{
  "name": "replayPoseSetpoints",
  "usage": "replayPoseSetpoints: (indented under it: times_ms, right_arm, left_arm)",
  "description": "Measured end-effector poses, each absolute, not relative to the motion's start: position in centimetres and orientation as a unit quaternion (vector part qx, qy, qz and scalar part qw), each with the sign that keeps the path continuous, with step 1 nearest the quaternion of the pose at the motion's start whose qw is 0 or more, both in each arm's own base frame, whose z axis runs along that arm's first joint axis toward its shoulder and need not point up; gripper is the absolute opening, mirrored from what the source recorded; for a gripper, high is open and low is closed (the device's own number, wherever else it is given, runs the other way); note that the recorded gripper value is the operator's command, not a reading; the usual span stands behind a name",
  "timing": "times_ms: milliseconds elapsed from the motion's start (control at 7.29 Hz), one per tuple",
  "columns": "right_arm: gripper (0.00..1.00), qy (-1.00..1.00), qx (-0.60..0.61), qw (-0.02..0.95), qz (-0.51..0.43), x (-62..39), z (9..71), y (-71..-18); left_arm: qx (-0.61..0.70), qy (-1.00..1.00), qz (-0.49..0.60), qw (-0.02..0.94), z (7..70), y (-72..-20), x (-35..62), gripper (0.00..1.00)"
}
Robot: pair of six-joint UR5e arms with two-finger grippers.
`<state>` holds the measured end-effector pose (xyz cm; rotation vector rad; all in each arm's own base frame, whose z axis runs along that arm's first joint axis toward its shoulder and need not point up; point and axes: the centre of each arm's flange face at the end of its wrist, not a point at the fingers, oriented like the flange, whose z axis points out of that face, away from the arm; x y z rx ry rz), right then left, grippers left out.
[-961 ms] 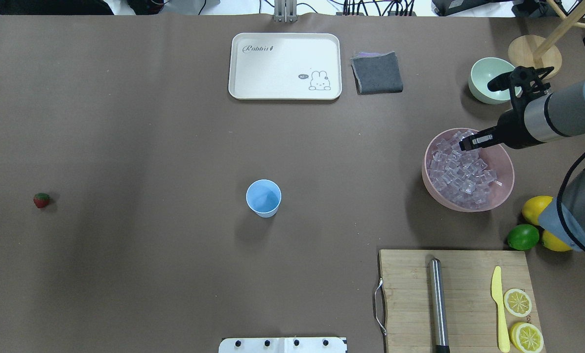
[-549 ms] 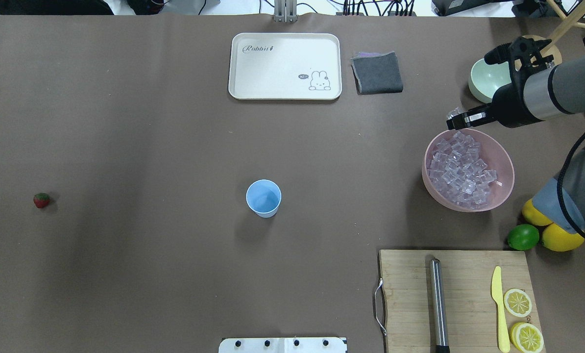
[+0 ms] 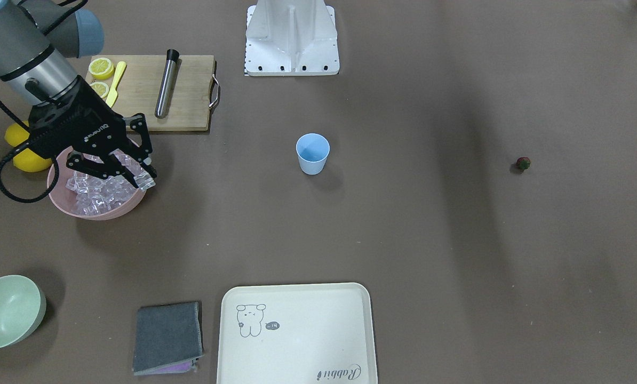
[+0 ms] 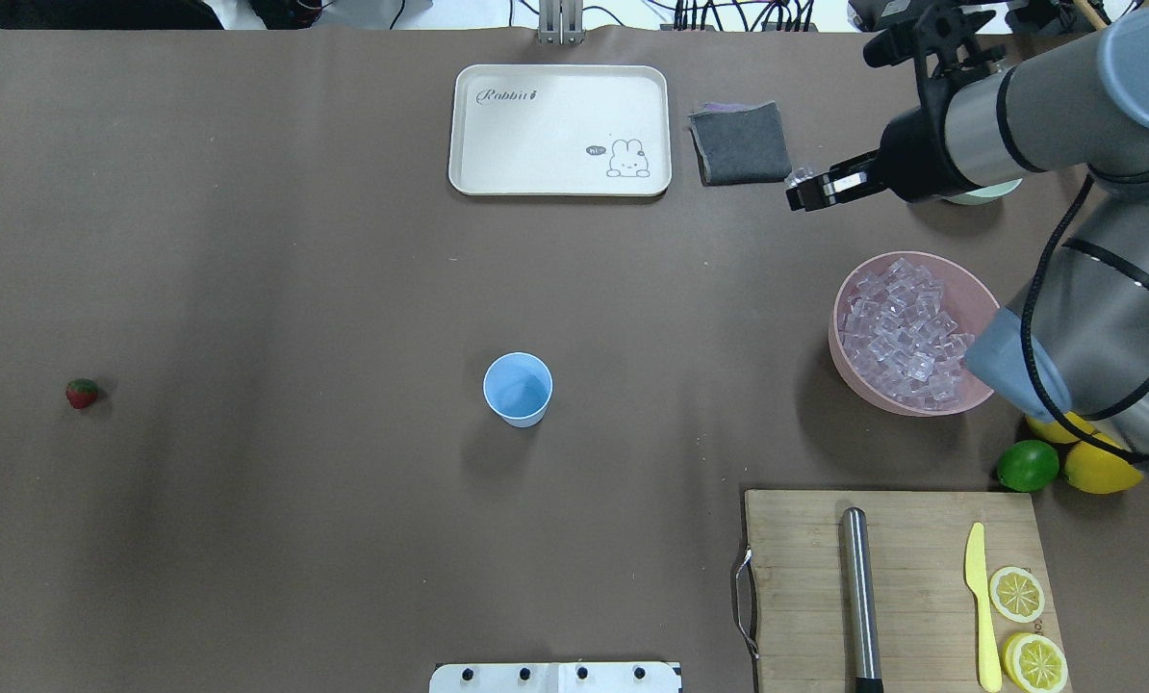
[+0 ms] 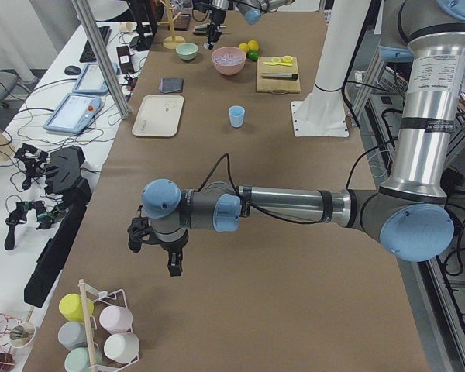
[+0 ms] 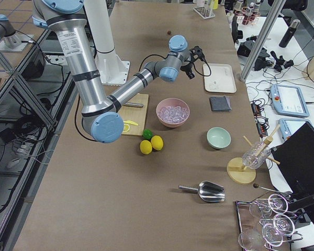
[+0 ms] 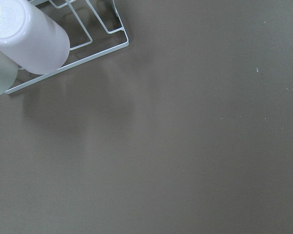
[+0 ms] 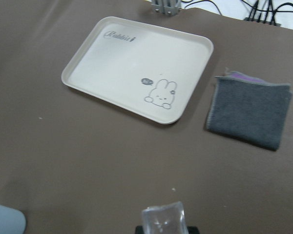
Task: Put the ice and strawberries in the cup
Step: 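Lift the ice cube and carry it to the light-blue cup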
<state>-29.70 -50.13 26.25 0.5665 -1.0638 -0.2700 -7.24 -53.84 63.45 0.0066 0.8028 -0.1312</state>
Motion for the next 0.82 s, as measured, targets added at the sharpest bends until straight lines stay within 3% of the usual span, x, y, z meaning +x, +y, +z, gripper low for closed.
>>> replayPoseSetpoints:
  times_ms: [824]
  right_arm:
    - [0.00,-0.517,0.312,0.772,-0.197,-46.8,17.2,-40.6]
  left_arm:
    - [-0.025,0.387,-0.077,0.919,66.5,-53.5,-7.3,0.98]
